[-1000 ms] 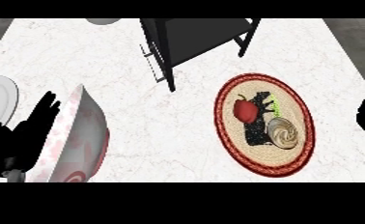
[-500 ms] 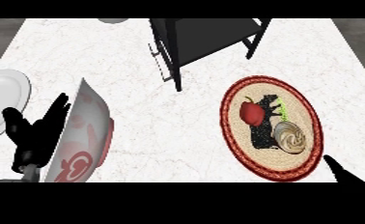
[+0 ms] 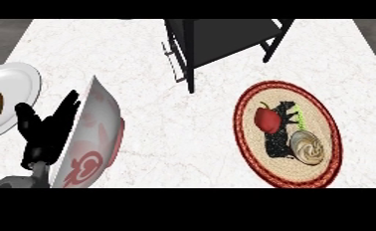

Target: Pick the bell pepper from the placemat and place it in the tiered shelf

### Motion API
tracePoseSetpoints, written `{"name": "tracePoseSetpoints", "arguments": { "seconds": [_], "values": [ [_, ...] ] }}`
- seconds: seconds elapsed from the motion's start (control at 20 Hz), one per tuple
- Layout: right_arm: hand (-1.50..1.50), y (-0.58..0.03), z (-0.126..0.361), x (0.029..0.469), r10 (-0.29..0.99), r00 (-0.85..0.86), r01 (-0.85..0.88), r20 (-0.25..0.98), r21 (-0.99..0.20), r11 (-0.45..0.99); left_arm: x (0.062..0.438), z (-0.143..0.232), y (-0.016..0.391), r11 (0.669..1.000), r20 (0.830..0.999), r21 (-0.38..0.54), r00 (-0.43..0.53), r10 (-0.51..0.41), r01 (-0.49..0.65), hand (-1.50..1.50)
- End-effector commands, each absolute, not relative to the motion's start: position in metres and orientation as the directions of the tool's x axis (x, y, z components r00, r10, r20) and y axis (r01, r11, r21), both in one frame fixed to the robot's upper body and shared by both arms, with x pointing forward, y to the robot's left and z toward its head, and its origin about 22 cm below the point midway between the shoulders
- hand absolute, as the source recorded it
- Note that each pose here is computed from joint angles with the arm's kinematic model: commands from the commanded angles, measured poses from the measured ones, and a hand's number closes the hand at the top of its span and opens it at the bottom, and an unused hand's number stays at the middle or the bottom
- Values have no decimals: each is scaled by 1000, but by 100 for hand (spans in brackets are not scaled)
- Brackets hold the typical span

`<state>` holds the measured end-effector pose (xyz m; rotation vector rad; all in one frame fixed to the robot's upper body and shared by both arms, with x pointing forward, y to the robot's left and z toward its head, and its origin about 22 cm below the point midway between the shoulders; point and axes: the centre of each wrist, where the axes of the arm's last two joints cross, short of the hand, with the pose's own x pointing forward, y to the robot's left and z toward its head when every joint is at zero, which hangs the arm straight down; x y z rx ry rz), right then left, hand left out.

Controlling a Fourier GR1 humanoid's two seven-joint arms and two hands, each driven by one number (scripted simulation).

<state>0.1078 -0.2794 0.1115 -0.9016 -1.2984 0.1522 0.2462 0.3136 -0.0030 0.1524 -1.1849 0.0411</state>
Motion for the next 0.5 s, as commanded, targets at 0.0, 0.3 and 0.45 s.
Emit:
{"name": "tracePoseSetpoints", "arguments": {
  "seconds": [0.0, 0.3, 0.45],
  "values": [
    [-150, -266, 128, 115, 546, 415, 357, 727, -683, 638, 252, -15, 290, 997, 908, 62, 417, -33, -56, 0],
    [-150, -259, 144, 140, 524, 526, 396, 670, -738, 547, 251, -13, 286, 998, 902, 62, 429, -41, -34, 0],
    [-150, -260, 144, 159, 514, 594, 396, 618, -781, 482, 251, -18, 277, 997, 905, 61, 423, -40, -37, 0]
  ]
}}
